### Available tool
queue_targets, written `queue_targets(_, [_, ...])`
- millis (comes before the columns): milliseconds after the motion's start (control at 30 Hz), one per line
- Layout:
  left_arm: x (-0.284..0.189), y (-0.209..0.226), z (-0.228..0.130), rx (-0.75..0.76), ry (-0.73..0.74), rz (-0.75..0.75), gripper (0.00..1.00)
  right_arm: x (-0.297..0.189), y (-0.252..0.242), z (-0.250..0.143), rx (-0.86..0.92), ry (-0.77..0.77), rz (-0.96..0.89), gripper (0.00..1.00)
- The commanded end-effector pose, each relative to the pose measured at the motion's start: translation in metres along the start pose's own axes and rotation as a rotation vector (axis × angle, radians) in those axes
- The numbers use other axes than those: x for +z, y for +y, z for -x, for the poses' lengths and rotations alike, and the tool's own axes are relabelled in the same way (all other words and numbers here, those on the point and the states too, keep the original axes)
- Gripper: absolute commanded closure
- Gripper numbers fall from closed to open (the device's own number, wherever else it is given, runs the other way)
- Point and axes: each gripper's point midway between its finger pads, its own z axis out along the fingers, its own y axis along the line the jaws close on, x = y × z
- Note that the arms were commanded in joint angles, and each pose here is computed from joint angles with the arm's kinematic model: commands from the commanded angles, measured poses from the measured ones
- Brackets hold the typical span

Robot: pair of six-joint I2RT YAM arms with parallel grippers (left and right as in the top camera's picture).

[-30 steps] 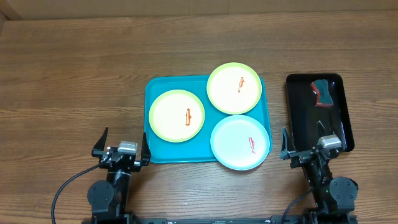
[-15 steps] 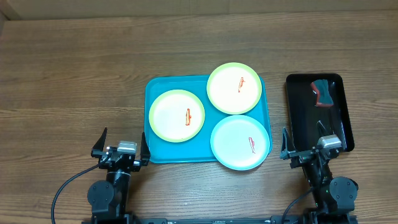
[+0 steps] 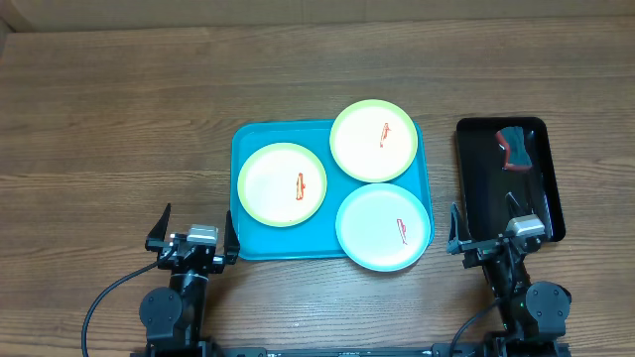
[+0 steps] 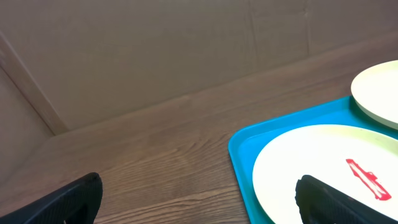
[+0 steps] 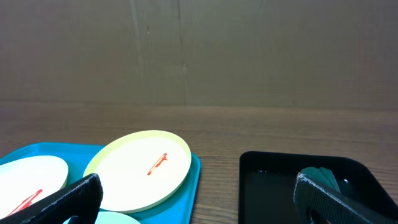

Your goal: Clean dirty plates on tray and stack at the side

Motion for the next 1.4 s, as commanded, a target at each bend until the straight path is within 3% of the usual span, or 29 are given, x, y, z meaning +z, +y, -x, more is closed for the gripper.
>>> queue_targets(0, [0.000, 0.001, -0.001, -0.010, -0.001, 0.011, 0.00, 0.000, 0.000, -0.001, 0.007, -0.005, 0.000, 0.00])
queue_targets(1000, [0.000, -0.005, 0.002, -0.017, -0.016, -0.028, 0.00, 0.000, 0.003, 0.000, 0.014, -0.011, 0.017, 0.00])
queue_targets(1133, [-0.004, -0.024, 0.024, -0.099, -0.110, -0.154, 0.00, -0.001, 0.011, 0.010, 0.026, -0.047, 0.063, 0.00])
queue_targets(1367, [-0.014, -0.024, 0.063, -0.233, -0.171, -0.213, 0.00, -0.007, 0.029, 0.041, 0.069, -0.130, 0.161, 0.00])
